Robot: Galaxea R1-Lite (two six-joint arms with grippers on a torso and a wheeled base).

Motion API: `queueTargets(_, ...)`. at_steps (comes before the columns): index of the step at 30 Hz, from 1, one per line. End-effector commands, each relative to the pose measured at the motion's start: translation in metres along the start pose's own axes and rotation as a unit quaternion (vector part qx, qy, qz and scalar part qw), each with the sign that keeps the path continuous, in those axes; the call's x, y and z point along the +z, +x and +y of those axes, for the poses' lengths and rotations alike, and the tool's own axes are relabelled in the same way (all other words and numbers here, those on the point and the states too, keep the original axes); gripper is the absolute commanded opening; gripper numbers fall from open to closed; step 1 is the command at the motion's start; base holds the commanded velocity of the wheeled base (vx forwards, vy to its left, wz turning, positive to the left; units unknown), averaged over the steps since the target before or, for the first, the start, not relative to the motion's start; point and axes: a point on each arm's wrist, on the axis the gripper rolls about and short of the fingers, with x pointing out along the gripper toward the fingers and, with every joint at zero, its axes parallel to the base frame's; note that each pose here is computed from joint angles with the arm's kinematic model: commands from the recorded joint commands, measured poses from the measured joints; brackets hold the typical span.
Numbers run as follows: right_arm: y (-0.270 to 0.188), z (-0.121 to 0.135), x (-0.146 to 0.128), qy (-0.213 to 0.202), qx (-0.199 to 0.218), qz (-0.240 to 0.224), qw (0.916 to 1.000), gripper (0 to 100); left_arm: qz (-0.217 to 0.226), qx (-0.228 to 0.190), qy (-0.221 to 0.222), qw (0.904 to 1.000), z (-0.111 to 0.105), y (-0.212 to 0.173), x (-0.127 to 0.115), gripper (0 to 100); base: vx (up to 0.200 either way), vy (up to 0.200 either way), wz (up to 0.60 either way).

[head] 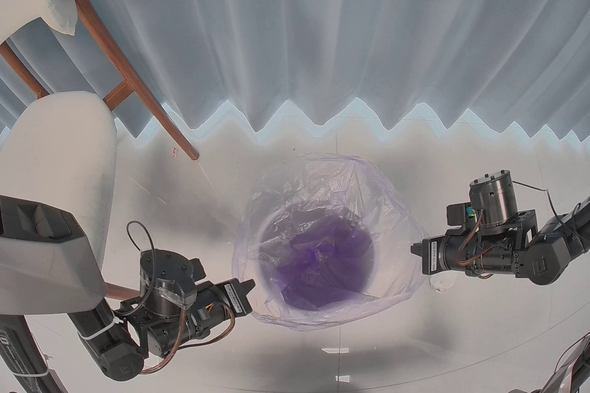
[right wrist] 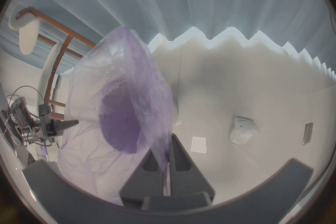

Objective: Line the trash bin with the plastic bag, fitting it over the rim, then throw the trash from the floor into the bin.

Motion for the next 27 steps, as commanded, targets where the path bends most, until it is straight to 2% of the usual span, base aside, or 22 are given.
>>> queueTargets(1,0.008,-0.012,-0.012,0.021,-0.014,0.011,0.9996,0,0.023,0.025,0.020,0.9992,0.013,-0.011,-0.009,0,0.000,0.000,0.00)
queueTargets(7,0.018,-0.014,-0.022,0.022,-0.016,0.022,0.9994,0,0.046,0.032,0.029,0.9980,0.013,-0.011,-0.022,0,0.000,0.000,0.00)
queueTargets(14,0.017,-0.012,-0.052,0.010,-0.007,0.051,0.9986,0,0.116,0.068,0.066,0.9887,0.021,-0.021,-0.058,0,0.000,0.000,0.00)
queueTargets(19,0.031,-0.014,-0.063,0.009,-0.005,0.054,0.9985,0,0.120,0.117,0.111,0.9796,0.036,-0.012,-0.069,0,0.000,0.000,0.00)
queueTargets(27,0.054,-0.016,-0.070,0.011,0.005,0.042,0.9990,0,0.114,0.129,0.149,0.9737,0.048,-0.004,-0.076,0,0.000,0.000,0.00)
